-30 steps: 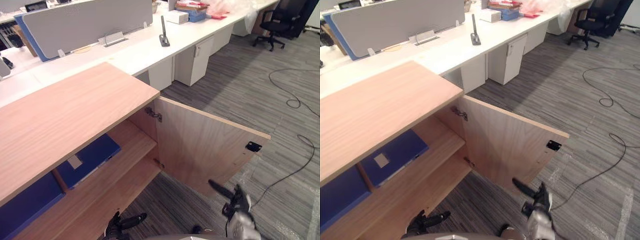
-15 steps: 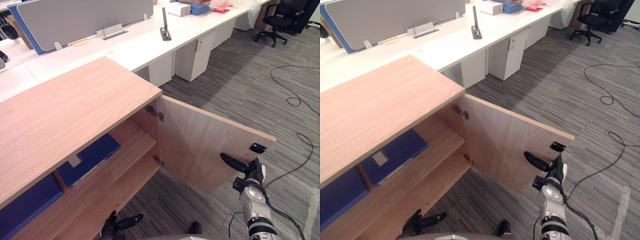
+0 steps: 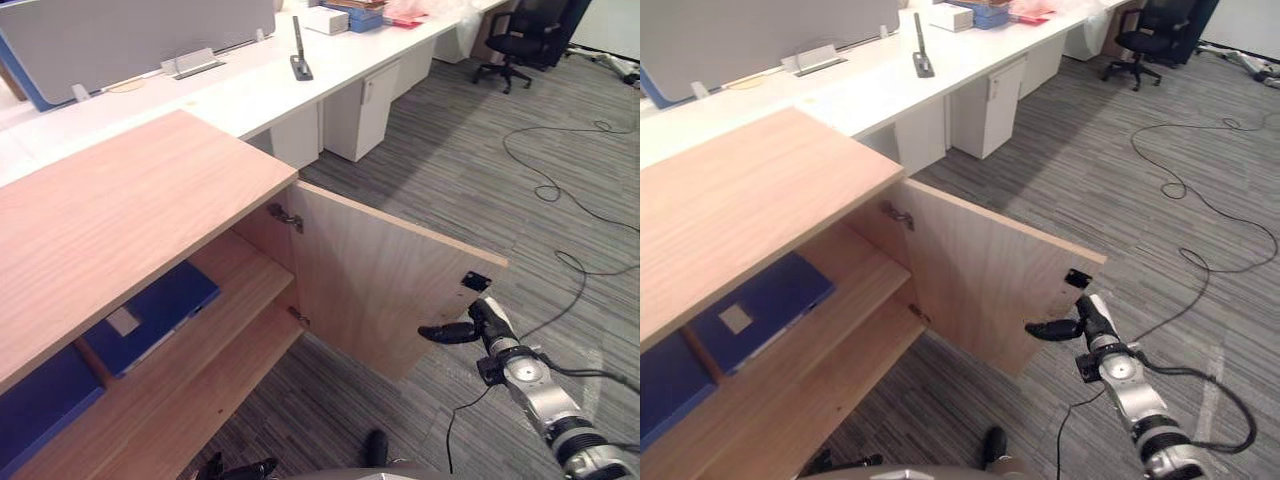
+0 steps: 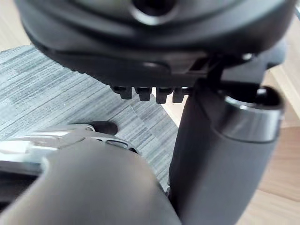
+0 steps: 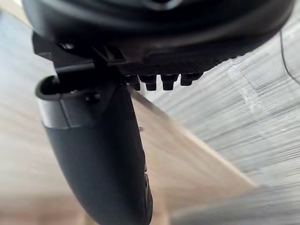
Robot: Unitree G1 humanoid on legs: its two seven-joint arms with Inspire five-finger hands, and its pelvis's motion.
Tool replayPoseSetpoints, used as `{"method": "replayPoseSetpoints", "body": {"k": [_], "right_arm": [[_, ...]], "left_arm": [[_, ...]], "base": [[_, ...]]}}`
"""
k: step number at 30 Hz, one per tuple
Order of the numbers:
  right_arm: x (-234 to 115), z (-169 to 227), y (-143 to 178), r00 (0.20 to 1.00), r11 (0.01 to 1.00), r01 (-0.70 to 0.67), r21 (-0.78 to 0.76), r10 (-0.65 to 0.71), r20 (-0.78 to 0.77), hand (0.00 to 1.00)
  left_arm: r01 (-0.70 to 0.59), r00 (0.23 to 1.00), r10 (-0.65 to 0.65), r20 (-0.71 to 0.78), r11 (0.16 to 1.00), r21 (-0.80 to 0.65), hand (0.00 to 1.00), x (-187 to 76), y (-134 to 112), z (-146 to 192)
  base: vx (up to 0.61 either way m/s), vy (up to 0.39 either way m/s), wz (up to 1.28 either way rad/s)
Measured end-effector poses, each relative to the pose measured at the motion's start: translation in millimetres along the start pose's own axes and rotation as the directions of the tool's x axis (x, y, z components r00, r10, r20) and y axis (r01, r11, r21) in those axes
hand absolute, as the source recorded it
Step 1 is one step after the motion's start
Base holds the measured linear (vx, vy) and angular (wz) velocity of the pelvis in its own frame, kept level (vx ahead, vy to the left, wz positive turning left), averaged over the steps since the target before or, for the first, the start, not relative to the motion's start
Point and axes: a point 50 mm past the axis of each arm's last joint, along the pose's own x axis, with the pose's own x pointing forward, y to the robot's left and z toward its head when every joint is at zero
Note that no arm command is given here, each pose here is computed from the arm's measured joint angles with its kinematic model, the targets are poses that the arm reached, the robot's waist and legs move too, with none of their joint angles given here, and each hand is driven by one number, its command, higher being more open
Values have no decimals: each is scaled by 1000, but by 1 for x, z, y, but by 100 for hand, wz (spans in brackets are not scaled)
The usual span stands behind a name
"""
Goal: Walk over to the cabinet, pick up the folder, carry it to the office cabinet, place the folder inside the office cabinet, then close the office cabinet door
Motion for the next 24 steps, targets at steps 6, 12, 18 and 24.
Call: {"method": "replayPoseSetpoints", "body": {"k": [6, 12, 18, 24], "right_arm": [[-40, 19, 82, 687, 619, -689, -375, 723, -68, 100], [-54, 31, 109, 523, 451, -777, -440, 851, -50, 100], [-59, 27, 117, 483, 390, -789, -475, 871, -88, 100], [-51, 34, 131, 501, 386, -752, -534, 861, -84, 100]], "left_arm": [[59, 998, -59, 24, 998, 4, 100, 4, -6, 12], [14, 999, -11, 40, 997, -73, 100, 4, 7, 15], [-106, 994, 107, -6, 982, -158, 100, -2, 41, 1], [-127, 992, 114, -61, 950, -286, 100, -6, 37, -18]], "base": [[35, -55, -2], [16, 40, 17], [-35, 131, 25], [4, 101, 52]]}}
